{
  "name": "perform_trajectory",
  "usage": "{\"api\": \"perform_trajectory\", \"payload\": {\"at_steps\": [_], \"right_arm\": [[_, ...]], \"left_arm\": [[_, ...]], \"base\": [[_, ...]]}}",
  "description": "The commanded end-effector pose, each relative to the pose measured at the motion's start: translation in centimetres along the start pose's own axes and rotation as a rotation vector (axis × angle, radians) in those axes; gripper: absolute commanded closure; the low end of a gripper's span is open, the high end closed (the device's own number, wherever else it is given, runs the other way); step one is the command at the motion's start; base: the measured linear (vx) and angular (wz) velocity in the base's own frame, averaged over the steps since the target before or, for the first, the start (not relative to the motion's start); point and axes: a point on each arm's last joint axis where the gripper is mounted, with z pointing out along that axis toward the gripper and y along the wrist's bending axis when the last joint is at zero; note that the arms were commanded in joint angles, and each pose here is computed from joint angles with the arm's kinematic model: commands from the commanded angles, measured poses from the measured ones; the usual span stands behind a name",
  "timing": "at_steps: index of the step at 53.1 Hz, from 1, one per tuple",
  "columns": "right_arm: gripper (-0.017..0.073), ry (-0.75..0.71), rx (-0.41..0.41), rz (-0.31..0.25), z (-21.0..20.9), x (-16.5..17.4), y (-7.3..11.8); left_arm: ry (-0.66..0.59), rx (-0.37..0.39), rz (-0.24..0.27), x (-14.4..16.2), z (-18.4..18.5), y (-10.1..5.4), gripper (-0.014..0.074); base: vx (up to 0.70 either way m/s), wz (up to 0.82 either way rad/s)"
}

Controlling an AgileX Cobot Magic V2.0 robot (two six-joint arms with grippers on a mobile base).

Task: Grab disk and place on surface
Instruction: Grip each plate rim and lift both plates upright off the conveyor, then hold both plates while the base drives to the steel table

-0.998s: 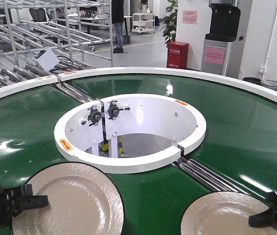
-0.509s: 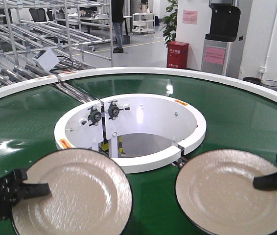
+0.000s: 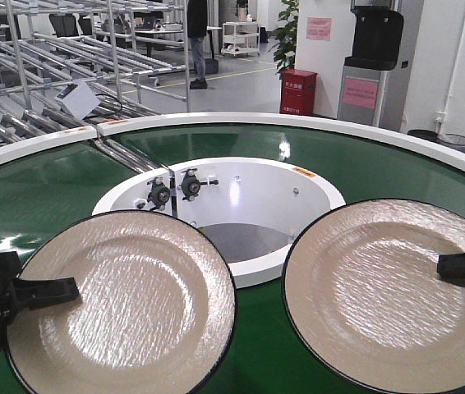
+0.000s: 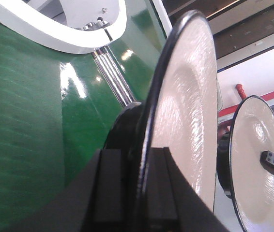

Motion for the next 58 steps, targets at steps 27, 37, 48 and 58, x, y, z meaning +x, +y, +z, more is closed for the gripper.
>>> {"api": "perform_trajectory", "payload": {"at_steps": [27,37,48,58], "right_arm": [[0.0568,-0.1,-0.1,-0.008,-1.37,-0.81,2.66],[0.0568,-0.1,-0.099,-0.008,-1.37,-0.82,2.65],[0.0568,-0.1,-0.099,-0.008,-1.37,-0.82,2.65],[0.0568,-0.1,-0.099,-0.008,-1.37,-0.82,2.65]], "left_arm": [[-0.053,0.126,-0.033,-0.72,-0.9,-2.6,0.0601],[-0.053,0.126,-0.033,-0.72,-0.9,-2.6,0.0601],[-0.053,0.126,-0.033,-0.72,-0.9,-2.6,0.0601],[-0.053,0.126,-0.033,-0.72,-0.9,-2.6,0.0601]], "base": [[0.0,0.0],[-0.03,-0.08],[-0.1,-0.28],[-0.12,-0.47]]}}
